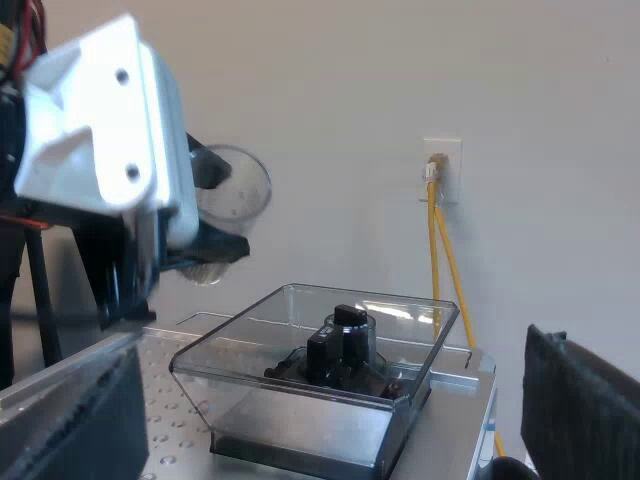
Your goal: Pour the beans into the coffee machine
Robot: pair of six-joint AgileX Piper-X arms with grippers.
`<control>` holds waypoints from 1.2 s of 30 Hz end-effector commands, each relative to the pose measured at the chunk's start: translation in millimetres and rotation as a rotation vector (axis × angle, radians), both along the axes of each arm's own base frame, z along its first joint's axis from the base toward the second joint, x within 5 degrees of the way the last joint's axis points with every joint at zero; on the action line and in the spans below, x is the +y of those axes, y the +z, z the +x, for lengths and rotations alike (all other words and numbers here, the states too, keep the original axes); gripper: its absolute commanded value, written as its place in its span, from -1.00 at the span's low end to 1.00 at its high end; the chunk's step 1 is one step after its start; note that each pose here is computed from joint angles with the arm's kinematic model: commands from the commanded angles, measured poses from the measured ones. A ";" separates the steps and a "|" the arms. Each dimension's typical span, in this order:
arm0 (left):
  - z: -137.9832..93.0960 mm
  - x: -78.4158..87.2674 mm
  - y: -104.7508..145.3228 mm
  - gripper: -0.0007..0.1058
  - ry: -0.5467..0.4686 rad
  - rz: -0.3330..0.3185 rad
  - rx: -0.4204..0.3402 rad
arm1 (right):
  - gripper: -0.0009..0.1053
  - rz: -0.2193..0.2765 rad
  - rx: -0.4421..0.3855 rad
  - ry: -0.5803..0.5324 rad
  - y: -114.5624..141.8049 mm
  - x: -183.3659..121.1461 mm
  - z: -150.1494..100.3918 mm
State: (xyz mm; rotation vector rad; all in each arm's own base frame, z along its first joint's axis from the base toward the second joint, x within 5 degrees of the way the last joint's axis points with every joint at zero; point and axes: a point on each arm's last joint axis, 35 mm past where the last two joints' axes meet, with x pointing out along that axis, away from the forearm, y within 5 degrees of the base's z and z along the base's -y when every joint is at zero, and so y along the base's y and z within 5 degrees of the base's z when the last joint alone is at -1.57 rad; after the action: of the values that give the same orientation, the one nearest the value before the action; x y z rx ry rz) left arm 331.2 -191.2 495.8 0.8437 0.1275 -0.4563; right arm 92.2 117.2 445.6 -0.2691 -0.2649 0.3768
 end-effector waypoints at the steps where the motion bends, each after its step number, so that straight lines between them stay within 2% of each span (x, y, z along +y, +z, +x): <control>1: 1.6 -2.4 4.2 -0.98 -0.018 0.094 -0.076 | 0.48 0.000 -0.013 0.000 3.4 -1.5 -1.2; 5: 5.1 -4.5 6.3 -0.98 -0.031 0.132 -0.132 | 0.48 0.000 -0.013 0.000 3.4 -1.5 -1.2; 8: 6.7 -5.6 8.0 -0.98 -0.057 0.216 -0.189 | 0.48 0.000 -0.013 0.000 3.4 -1.5 -1.2; 9: 7.5 -6.5 6.9 -0.98 -0.082 0.263 -0.205 | 0.48 0.000 -0.013 0.000 3.4 -1.5 -1.2; 10: 7.5 -6.6 7.1 -0.98 -0.089 0.279 -0.214 | 0.48 0.000 -0.013 0.000 3.4 -1.5 -1.2; 13: 10.8 -8.9 3.7 -0.98 -0.137 0.441 -0.271 | 0.48 0.000 -0.013 0.000 3.4 -1.5 -1.2; 14: 11.0 -9.0 3.5 -0.98 -0.137 0.441 -0.270 | 0.48 0.000 -0.013 0.000 3.4 -1.5 -1.2; 15: 14.0 -10.8 -0.4 -0.98 -0.157 0.508 -0.284 | 0.48 0.000 -0.013 0.000 3.4 -1.5 -1.2; 16: 15.6 -11.7 -2.4 -0.98 -0.168 0.546 -0.293 | 0.48 0.000 -0.013 0.000 3.4 -1.5 -1.2; 19: 19.9 -14.8 -8.1 -0.98 -0.206 0.634 -0.315 | 0.48 0.000 -0.013 0.000 3.4 -1.5 -1.2; 20: 20.3 -15.1 -8.8 -0.98 -0.211 0.644 -0.318 | 0.48 0.000 -0.013 0.000 3.4 -1.5 -1.2; 25: 21.2 -16.7 -10.4 -0.98 -0.285 0.814 -0.390 | 0.48 0.000 -0.013 0.000 3.4 -1.5 -1.2; 28: 20.9 -17.4 -10.4 -0.98 -0.328 0.882 -0.429 | 0.48 0.000 -0.013 0.000 3.4 -1.5 -1.2; 31: 20.4 -18.3 -10.5 -0.98 -0.363 0.903 -0.454 | 0.48 0.000 -0.013 0.000 3.4 -1.5 -1.2; 36: 20.4 -18.4 -10.5 -0.98 -0.367 0.917 -0.460 | 0.48 0.000 -0.013 0.000 3.4 -1.5 -1.2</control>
State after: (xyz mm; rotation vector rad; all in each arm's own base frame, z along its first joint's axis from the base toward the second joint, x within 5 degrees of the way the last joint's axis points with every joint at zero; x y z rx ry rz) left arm 355.3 -209.1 477.6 1.8733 -0.2400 -0.5569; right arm 92.2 117.2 445.6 -0.2691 -0.2649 0.3768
